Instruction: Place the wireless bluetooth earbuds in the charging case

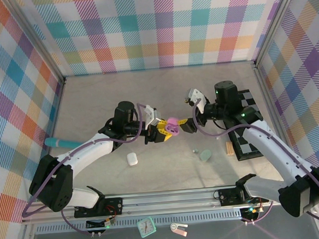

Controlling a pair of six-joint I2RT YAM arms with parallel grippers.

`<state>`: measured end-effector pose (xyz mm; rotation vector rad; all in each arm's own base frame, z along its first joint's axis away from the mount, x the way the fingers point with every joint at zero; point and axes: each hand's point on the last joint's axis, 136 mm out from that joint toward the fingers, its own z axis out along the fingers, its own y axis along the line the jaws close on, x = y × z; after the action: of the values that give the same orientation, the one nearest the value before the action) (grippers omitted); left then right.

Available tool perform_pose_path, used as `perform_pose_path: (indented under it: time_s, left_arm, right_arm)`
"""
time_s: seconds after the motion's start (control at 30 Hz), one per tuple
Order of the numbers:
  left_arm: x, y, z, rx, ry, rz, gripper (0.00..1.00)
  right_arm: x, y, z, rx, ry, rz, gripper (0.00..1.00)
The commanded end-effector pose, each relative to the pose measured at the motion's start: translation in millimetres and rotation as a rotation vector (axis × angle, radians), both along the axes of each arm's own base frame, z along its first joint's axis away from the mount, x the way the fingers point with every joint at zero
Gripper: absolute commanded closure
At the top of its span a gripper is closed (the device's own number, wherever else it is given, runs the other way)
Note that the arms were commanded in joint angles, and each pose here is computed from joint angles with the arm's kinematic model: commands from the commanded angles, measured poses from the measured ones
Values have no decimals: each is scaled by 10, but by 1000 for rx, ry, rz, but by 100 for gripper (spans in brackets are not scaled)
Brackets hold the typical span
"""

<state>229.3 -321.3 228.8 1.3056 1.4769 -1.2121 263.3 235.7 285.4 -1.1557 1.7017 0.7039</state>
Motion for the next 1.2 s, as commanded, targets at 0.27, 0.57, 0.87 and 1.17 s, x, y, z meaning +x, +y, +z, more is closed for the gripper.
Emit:
perform_pose_path:
  time_s: [0.27, 0.57, 0.87, 1.17]
  left_arm:
    - [439, 325, 329, -229, -68, 232, 68]
    - [576, 587, 510, -282, -126, 358, 68]
    - [554, 701, 624, -255, -190, 419, 68]
    - [440, 722, 704, -258, -197, 398, 68]
  right_arm:
    - [565, -591, 256, 301, 195, -486, 1]
    - [903, -593, -697, 243, 667, -666, 2]
    - [943, -70, -1544, 155, 1038, -641, 14]
    - [1013, 526, -1935, 11, 1067, -483, 35]
